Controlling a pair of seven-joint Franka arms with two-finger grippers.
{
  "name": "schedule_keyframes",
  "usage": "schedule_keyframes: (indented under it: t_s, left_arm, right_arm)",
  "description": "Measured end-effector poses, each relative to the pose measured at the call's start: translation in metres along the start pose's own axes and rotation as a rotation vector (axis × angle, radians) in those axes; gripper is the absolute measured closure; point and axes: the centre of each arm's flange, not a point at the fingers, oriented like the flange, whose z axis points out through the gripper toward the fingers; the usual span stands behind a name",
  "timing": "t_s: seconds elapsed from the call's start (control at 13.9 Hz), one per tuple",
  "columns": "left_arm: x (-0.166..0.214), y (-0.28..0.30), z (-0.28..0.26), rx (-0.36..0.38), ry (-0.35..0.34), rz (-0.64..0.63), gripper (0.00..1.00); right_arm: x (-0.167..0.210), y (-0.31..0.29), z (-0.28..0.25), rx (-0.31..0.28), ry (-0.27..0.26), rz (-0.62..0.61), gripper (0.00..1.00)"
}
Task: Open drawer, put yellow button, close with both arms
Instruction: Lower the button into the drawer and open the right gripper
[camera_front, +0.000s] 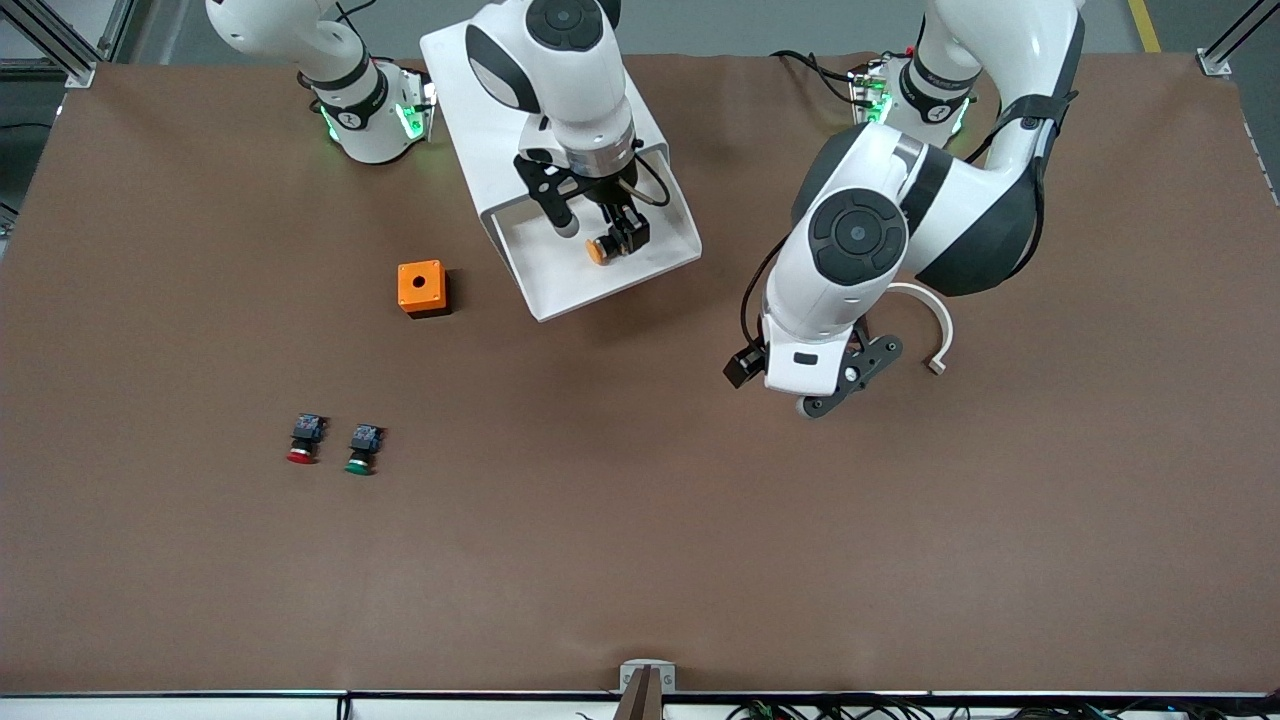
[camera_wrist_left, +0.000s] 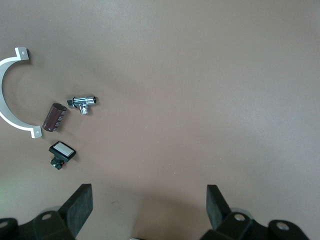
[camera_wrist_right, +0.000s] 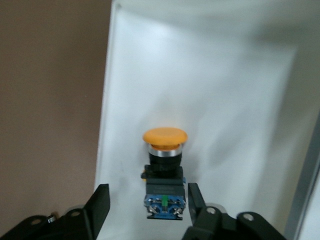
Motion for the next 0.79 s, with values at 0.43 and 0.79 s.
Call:
schedule_keyframes:
  t_s: [0.43, 0.79]
  left_arm:
    - [0.001, 0.0, 0.0, 0.0, 0.0, -0.001, 0.0]
    - [0.004, -0.001, 0.0, -0.001, 0.0, -0.006, 0.0]
  right_arm:
    - [0.159, -0.028, -0.087, -0.096, 0.005, -0.312, 0.0]
    - [0.348, 0.003, -0.101, -0.128, -0.037, -0.625, 0.0]
